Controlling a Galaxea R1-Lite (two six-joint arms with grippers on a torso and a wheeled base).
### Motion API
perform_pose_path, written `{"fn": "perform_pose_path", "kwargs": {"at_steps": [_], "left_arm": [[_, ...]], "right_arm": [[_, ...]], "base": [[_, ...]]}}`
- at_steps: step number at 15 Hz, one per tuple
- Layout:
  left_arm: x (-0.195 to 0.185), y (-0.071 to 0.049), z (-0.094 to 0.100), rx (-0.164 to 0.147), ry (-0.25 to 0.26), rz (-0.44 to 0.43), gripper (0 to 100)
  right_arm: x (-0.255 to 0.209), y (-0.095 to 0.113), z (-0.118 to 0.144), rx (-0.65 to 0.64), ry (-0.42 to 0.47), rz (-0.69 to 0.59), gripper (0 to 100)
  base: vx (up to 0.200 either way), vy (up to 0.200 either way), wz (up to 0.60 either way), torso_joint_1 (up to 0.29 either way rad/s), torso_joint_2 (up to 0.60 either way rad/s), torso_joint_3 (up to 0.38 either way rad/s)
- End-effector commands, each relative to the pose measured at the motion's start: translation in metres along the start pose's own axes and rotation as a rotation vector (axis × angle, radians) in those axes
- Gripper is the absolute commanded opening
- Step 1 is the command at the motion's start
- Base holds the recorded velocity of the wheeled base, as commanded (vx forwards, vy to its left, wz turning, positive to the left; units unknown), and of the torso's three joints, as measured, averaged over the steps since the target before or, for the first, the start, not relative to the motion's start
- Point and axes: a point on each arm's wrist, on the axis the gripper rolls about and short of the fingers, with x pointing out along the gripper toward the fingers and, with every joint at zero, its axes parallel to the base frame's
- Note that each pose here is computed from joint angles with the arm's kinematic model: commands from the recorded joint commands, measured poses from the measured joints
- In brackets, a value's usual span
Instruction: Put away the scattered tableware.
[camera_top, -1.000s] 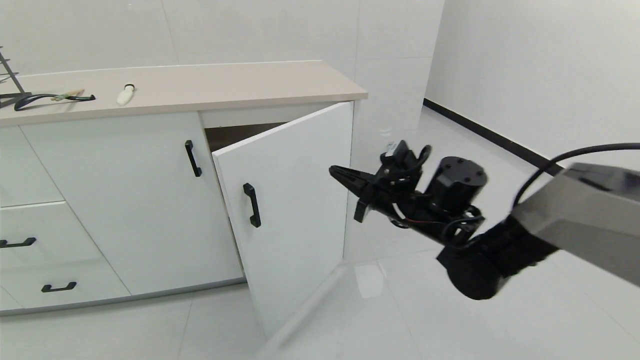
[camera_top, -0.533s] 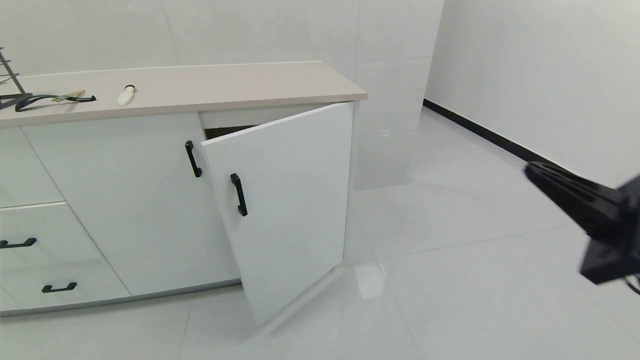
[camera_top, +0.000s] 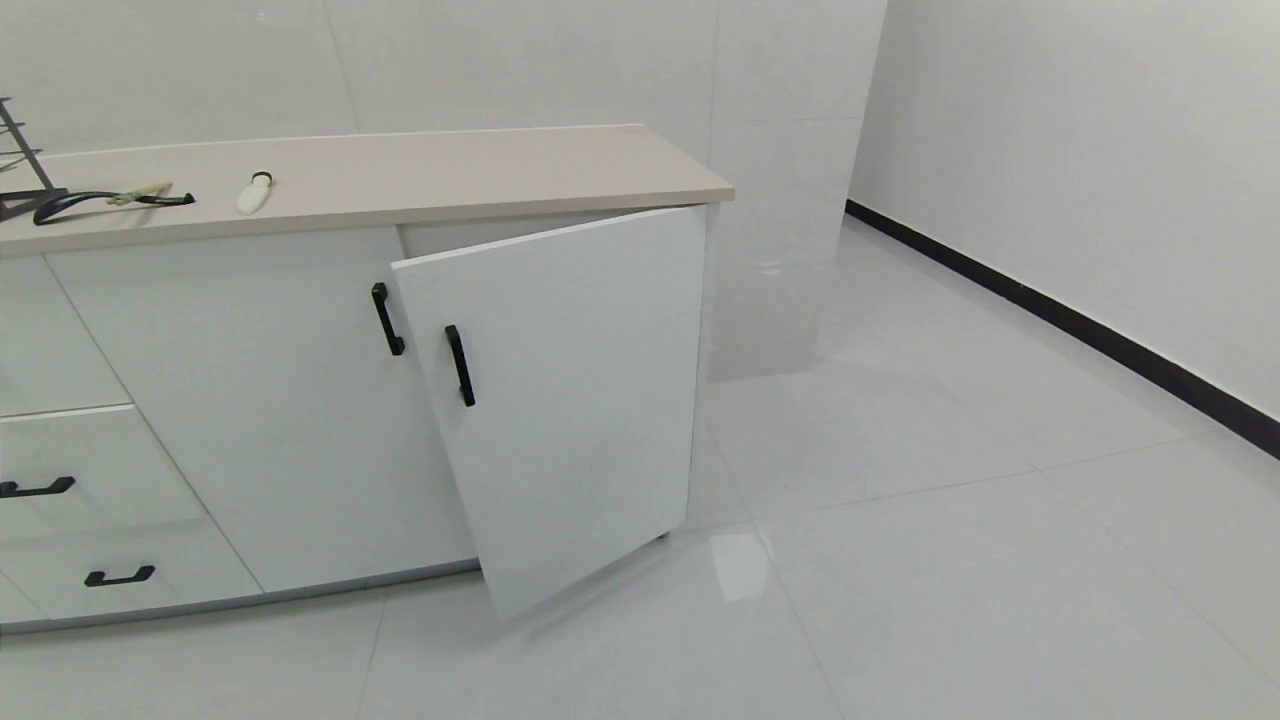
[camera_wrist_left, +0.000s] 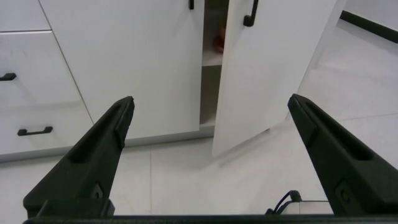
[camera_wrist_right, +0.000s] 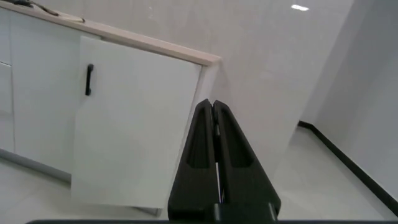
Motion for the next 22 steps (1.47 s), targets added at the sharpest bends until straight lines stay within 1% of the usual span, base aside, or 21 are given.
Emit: {"fn": "perform_pose_path", "kwargs": {"at_steps": [1, 2, 4, 5, 6, 8, 14, 15, 16, 17, 18, 19, 21, 22], "left_arm": [[0.0, 0.0, 0.0, 0.0, -0.001, 0.0, 100], [0.0, 0.0, 0.0, -0.002, -0.001, 0.0, 100], [0.0, 0.0, 0.0, 0.0, -0.001, -0.001, 100], [0.0, 0.0, 0.0, -0.002, -0.001, 0.0, 100], [0.0, 0.0, 0.0, -0.002, -0.001, 0.0, 100], [0.0, 0.0, 0.0, 0.0, -0.001, 0.0, 100], [0.0, 0.0, 0.0, -0.002, -0.001, 0.0, 100], [0.0, 0.0, 0.0, 0.011, -0.001, -0.003, 100], [0.0, 0.0, 0.0, 0.037, 0.0, -0.015, 100], [0.0, 0.0, 0.0, 0.035, 0.0, -0.02, 100], [0.0, 0.0, 0.0, 0.018, 0.001, -0.011, 100], [0.0, 0.0, 0.0, 0.011, 0.001, -0.008, 100], [0.0, 0.0, 0.0, 0.02, 0.001, -0.011, 100], [0.0, 0.0, 0.0, 0.018, 0.001, -0.009, 100]], "right_arm": [[-0.035, 0.019, -0.019, -0.052, -0.059, -0.07, 0], [-0.035, 0.018, -0.026, -0.016, 0.008, -0.124, 0], [-0.039, 0.02, -0.052, 0.064, 0.259, -0.221, 0], [-0.042, 0.02, -0.061, 0.1, 0.357, -0.277, 0], [-0.042, 0.02, -0.061, 0.115, 0.363, -0.313, 0], [-0.044, 0.02, -0.065, 0.208, 0.392, -0.371, 0], [-0.044, 0.02, -0.065, 0.204, 0.388, -0.37, 0], [-0.044, 0.02, -0.065, 0.208, 0.388, -0.373, 0], [-0.044, 0.02, -0.065, 0.207, 0.389, -0.371, 0], [-0.044, 0.02, -0.065, 0.207, 0.389, -0.371, 0], [-0.044, 0.02, -0.065, 0.207, 0.389, -0.371, 0], [-0.044, 0.02, -0.065, 0.207, 0.389, -0.371, 0], [-0.044, 0.02, -0.065, 0.207, 0.389, -0.371, 0], [-0.044, 0.02, -0.065, 0.207, 0.389, -0.371, 0]], "base": [[0.0, 0.0, 0.0, 0.0, 0.0, 0.0], [0.0, 0.0, 0.0, 0.0, 0.0, 0.0], [0.0, 0.0, 0.0, 0.0, 0.0, 0.0], [0.0, 0.0, 0.0, 0.0, 0.0, 0.0], [0.0, 0.0, 0.0, 0.0, 0.0, 0.0], [0.0, 0.0, 0.0, 0.0, 0.0, 0.0], [0.0, 0.0, 0.0, 0.0, 0.0, 0.0], [0.0, 0.0, 0.0, 0.0, 0.0, 0.0], [0.0, 0.0, 0.0, 0.0, 0.0, 0.0], [0.0, 0.0, 0.0, 0.0, 0.0, 0.0], [0.0, 0.0, 0.0, 0.0, 0.0, 0.0], [0.2, 0.2, 0.0, 0.002, 0.0, 0.007], [0.2, 0.2, 0.0, 0.007, 0.0, 0.005], [0.2, 0.2, 0.0, 0.002, 0.0, 0.007]]}}
